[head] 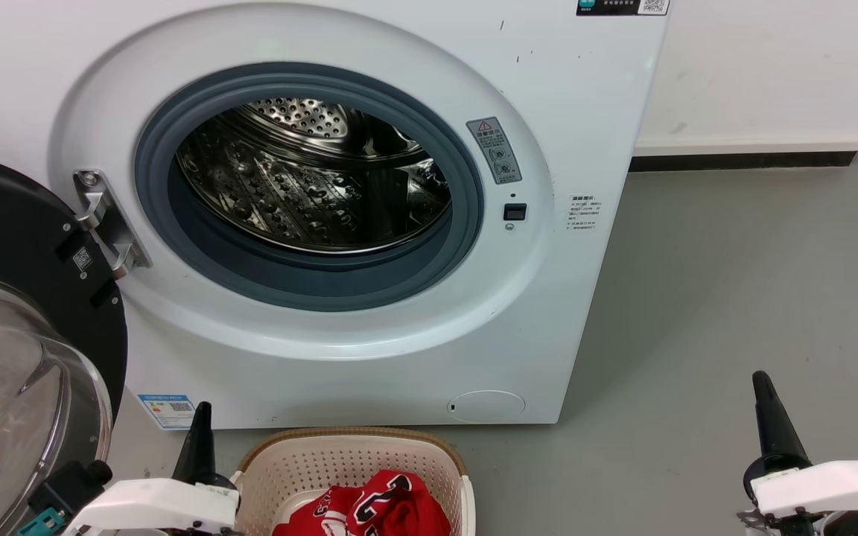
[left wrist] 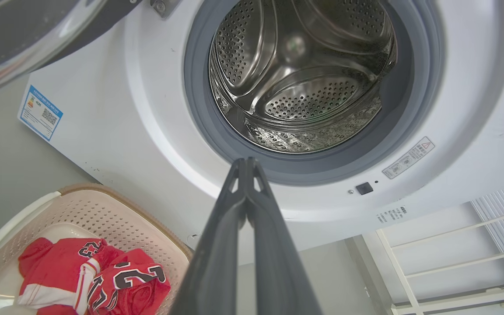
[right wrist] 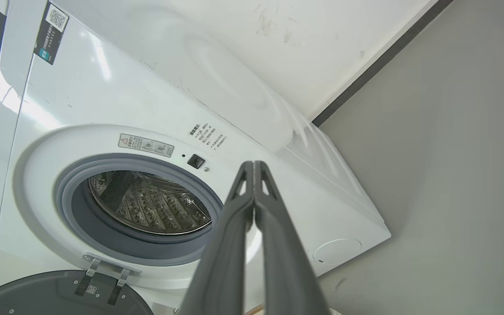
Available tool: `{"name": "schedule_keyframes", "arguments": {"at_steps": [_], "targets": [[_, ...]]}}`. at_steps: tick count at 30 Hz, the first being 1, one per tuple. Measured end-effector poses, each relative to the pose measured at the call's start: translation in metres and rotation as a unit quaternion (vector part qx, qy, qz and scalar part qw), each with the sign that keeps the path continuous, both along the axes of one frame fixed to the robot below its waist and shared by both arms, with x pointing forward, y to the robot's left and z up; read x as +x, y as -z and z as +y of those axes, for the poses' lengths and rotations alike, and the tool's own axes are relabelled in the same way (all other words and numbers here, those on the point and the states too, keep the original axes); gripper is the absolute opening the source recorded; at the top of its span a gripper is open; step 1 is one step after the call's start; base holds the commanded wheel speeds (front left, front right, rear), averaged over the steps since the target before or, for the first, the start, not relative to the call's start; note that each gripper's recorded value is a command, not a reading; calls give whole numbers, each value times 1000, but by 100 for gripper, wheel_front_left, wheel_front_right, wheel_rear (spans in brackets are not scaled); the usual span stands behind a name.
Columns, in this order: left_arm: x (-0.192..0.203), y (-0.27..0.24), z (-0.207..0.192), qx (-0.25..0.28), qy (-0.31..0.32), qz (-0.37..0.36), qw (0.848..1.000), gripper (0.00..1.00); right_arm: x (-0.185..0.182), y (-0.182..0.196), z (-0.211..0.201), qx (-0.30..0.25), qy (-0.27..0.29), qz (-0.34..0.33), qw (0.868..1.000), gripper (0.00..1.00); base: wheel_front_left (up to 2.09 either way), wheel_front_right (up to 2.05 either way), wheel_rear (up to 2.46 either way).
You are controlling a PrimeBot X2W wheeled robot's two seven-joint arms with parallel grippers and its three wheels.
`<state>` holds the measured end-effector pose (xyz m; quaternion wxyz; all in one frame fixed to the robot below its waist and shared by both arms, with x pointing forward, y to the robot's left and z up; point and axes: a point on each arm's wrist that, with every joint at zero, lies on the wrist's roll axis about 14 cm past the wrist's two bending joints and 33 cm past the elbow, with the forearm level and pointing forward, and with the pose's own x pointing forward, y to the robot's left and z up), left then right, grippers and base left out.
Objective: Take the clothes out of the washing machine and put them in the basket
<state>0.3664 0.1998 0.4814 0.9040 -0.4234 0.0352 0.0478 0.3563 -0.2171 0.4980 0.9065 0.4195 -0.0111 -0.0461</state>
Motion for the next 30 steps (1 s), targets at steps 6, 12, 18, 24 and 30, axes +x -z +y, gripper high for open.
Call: {"name": "schedule_keyframes", "arguments": {"at_steps": [6,12,18,24,30], "targets": [[2,0,0,-37,0,-1,999,0,3,1,1,38,-2,0,999,0,0,0,0],[5,-4,-1,-85,0,-7,996,0,7,1,3,86,-6,-1,996,0,0,0,0],[7,-4,-1,-118,-1,-9,993,0,11,-1,4,119,-9,-5,993,0,0,0,0],[10,-7,-1,-149,0,-15,989,0,13,0,6,150,-12,-5,989,0,0,0,0],[11,-8,-1,-178,1,-19,984,0,15,-1,8,180,-16,-6,983,0,0,0,0]]}}
